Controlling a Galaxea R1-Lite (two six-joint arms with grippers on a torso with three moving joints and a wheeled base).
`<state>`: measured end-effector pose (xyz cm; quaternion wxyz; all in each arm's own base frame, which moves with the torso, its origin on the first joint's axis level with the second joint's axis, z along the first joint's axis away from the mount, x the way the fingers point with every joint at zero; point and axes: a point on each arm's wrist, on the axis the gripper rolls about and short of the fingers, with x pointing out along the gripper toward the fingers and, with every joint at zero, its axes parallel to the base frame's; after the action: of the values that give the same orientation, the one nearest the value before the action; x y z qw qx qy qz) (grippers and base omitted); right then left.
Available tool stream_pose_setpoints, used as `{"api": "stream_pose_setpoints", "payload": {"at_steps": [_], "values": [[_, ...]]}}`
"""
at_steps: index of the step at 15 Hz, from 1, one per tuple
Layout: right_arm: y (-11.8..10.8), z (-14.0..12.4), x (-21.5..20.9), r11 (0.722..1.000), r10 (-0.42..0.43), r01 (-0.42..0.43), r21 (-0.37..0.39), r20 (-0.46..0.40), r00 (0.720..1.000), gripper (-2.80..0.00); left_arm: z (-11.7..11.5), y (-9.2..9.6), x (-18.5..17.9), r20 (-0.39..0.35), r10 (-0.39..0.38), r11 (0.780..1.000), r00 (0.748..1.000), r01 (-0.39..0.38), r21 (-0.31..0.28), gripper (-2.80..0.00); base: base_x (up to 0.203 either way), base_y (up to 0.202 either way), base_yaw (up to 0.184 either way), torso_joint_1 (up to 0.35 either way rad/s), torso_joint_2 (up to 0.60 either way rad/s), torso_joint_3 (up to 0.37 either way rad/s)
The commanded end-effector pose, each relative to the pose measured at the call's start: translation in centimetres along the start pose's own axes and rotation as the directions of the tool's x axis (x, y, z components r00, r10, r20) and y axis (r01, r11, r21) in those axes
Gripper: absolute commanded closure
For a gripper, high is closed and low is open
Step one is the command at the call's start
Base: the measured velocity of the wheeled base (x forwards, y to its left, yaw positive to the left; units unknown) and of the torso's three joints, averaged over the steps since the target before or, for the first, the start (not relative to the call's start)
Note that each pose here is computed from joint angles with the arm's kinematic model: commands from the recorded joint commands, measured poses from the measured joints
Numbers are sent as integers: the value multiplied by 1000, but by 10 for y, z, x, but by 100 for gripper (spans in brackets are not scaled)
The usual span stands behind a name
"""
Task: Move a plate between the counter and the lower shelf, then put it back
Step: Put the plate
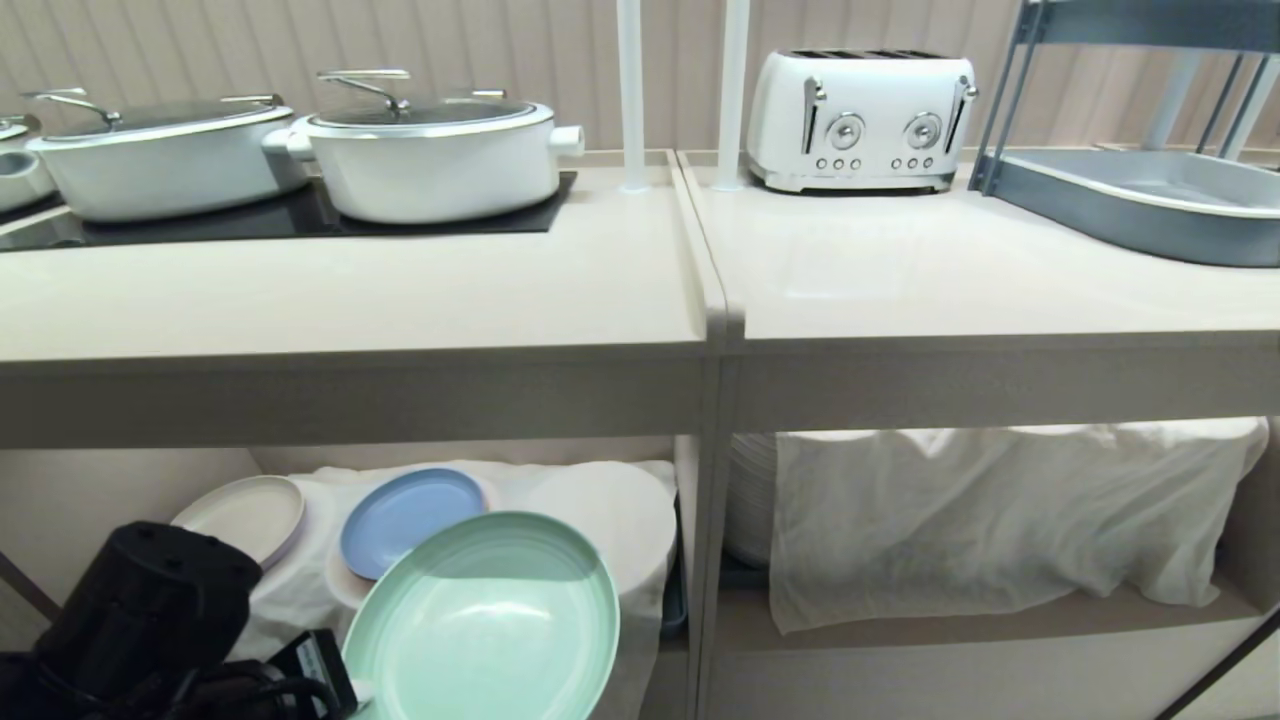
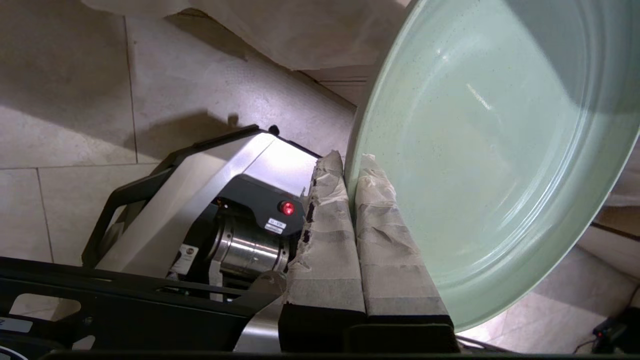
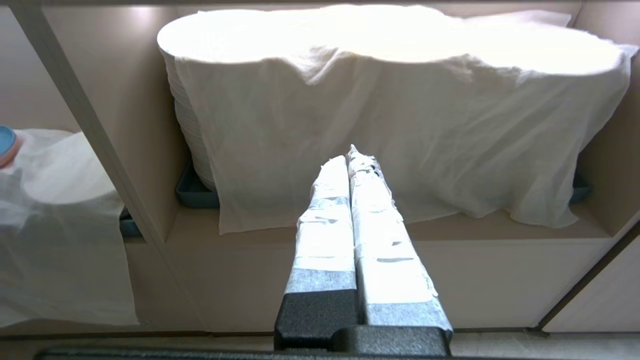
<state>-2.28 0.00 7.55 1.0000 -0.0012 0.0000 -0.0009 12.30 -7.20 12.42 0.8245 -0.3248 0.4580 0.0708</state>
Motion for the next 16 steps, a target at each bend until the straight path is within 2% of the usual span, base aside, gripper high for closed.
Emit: {"api": "stream_pose_setpoints", "payload": {"at_steps": [1, 11, 16], "values": [[0, 0, 0, 1000, 0, 0, -1, 0, 1000, 0, -4, 0, -2, -10, -11, 1000, 1000, 11, 13, 0, 0, 0, 0, 207, -484, -274], [0, 0, 0, 1000, 0, 0, -1, 0, 1000, 0, -13, -1, -4, -44, -36, 997, 998, 38, 61, 0, 0, 0, 0, 229, -510, -283], [0, 0, 0, 1000, 0, 0, -1, 0, 1000, 0, -18, -1, -7, -72, -57, 997, 996, 61, 53, 0, 0, 0, 0, 264, -566, -304]]}}
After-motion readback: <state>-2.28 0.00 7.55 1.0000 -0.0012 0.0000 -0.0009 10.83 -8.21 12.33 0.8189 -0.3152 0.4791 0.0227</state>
